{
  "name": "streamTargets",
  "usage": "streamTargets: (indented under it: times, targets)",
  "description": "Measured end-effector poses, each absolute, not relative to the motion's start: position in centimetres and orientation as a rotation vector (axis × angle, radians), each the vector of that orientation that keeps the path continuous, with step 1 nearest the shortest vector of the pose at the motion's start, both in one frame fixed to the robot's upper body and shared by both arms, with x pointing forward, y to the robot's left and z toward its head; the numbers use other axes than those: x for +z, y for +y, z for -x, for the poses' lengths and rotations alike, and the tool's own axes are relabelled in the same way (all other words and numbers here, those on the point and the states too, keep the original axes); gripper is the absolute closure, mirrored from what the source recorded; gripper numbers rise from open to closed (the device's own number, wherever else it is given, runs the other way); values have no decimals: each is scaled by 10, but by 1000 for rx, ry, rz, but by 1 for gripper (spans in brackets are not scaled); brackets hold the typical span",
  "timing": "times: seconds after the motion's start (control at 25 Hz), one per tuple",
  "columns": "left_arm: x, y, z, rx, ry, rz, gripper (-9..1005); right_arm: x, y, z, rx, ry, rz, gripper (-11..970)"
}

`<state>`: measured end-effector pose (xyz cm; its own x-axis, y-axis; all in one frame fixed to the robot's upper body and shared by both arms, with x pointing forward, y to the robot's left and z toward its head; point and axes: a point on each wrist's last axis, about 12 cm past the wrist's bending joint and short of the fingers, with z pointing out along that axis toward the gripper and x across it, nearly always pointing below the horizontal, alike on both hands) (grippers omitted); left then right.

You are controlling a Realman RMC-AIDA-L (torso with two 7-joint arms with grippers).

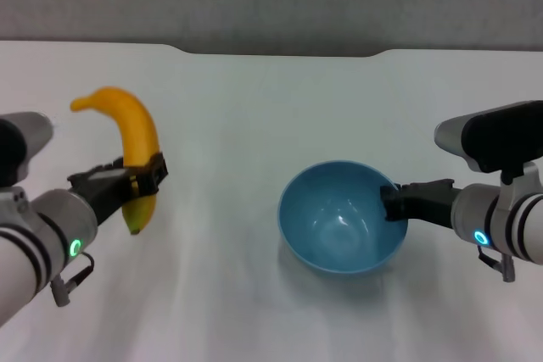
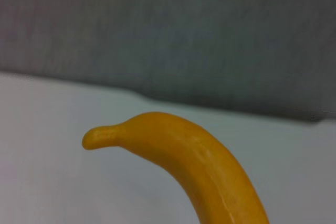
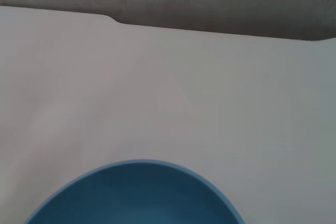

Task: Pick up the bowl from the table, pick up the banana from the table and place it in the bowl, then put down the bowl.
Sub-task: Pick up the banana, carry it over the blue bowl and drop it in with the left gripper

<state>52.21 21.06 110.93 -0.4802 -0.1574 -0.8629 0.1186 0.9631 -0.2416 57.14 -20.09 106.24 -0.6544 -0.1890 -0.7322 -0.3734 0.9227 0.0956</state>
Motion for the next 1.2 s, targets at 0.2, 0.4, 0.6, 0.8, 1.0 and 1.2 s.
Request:
streamTargets:
  times: [0.2,0.4,0.6,0.8,1.0,1.2]
  targets:
    - [1118,202,-512,-422,1939,3,497,1064,-196,-573,311,2280,418,915]
    - [1121,188,-503,-505,1853,-60,497,1069,-188,-576,330,2257,437,915]
    - [1121,182,-498,-561,1797,-87,497,1073,-179,-578,344,2237,465,915]
    - [1119,174,-495,-609,1757,-122,496,1078,-167,-580,377,2223,495,915]
    - [1114,170,-494,-680,1693,-146,496,1088,-154,-584,408,2183,516,915]
    - [1110,166,-491,-724,1635,-189,497,1097,-148,-585,426,2147,526,915]
